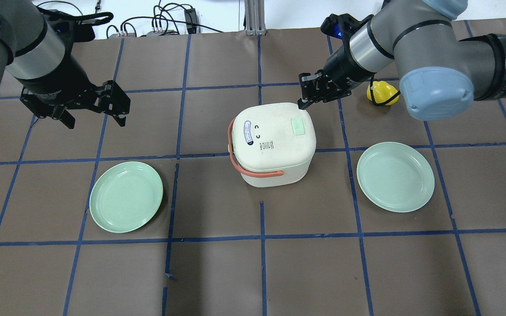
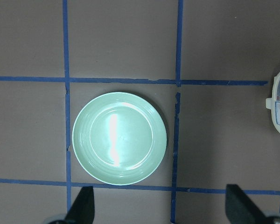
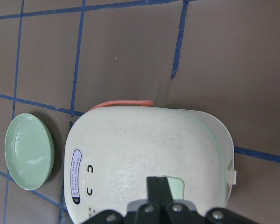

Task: Press rice cooker button
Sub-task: 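Press down on the rice cooker lid button with the right gripper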

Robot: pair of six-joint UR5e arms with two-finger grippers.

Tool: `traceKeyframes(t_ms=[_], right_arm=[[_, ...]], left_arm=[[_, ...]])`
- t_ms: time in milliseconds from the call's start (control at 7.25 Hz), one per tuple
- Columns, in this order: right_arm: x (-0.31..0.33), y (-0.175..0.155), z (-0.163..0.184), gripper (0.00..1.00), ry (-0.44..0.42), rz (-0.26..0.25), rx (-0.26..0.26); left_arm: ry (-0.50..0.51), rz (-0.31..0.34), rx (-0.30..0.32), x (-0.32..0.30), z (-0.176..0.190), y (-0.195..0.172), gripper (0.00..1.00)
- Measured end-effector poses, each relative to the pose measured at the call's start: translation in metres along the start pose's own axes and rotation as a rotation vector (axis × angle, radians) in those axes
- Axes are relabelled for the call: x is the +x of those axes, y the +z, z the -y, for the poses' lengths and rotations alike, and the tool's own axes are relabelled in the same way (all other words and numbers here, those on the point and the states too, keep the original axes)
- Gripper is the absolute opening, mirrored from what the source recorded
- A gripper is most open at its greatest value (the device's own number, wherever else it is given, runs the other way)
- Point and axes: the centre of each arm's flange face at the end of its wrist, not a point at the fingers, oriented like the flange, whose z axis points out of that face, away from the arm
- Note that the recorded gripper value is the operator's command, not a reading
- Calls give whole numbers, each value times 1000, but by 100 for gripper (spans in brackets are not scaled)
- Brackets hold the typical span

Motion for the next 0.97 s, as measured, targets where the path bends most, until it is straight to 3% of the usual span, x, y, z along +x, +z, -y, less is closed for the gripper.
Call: traceKeyframes(t_ms=[552,966], right_arm=[[4,25,9,7,-30,-5,3],[9,25,8,7,-24,-9,-1]], left_arm=[[0,0,0,0,0,0,100],[0,0,-1,0,0,0,100]])
